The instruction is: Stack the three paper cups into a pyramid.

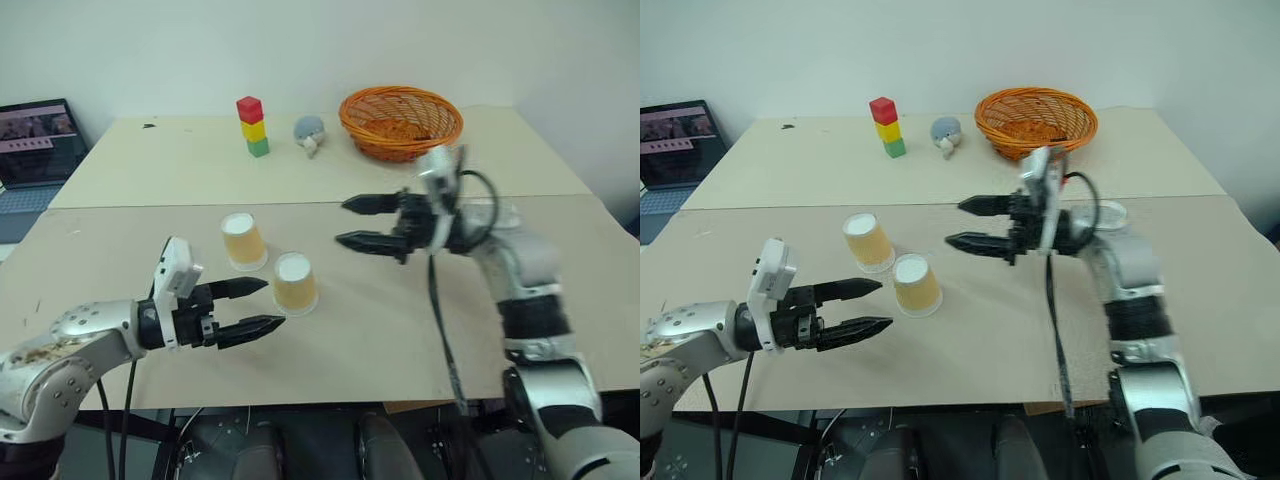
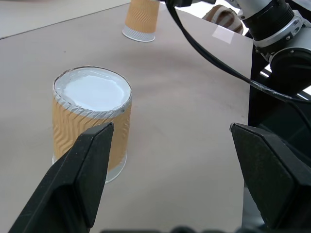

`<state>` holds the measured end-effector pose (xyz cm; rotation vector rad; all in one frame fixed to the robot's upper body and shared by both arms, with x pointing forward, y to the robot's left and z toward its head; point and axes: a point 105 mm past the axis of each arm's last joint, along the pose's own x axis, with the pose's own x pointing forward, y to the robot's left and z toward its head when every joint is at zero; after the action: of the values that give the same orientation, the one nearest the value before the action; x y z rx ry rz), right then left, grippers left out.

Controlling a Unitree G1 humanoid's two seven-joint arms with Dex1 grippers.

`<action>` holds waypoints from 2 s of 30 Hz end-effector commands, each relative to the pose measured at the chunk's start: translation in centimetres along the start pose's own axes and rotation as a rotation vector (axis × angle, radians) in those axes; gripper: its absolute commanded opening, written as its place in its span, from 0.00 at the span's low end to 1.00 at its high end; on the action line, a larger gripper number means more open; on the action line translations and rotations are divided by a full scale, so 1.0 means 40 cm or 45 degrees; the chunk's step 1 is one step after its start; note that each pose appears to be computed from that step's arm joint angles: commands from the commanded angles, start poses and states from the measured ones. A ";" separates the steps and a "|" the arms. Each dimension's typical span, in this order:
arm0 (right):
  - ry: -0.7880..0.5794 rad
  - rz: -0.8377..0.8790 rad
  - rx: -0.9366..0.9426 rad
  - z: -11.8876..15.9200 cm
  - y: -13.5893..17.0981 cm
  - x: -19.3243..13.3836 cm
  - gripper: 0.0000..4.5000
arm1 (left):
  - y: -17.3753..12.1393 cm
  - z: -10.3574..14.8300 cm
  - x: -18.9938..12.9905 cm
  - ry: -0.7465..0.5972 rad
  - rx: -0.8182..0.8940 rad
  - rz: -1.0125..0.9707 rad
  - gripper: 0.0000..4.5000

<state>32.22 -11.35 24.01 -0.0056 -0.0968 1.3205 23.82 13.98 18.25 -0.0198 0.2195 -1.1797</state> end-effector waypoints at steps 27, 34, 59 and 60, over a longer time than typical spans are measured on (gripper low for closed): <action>0.381 -1.252 -0.327 -0.057 -0.105 -0.413 1.00 | 0.011 0.141 0.096 -0.039 0.334 -0.274 0.91; 0.340 -1.277 -0.322 -0.039 -0.149 -0.427 1.00 | 0.006 0.136 0.101 -0.041 0.332 -0.271 0.91; 0.291 -1.252 -0.184 -0.100 -0.254 -0.414 1.00 | 0.008 0.141 0.078 -0.084 0.298 -0.166 0.91; 0.293 -1.250 -0.183 -0.101 -0.257 -0.412 1.00 | 0.008 0.141 0.078 -0.083 0.297 -0.165 0.91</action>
<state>38.11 -29.77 17.25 -0.1758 0.0854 0.3198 26.69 10.53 22.41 0.1189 0.0532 -1.3268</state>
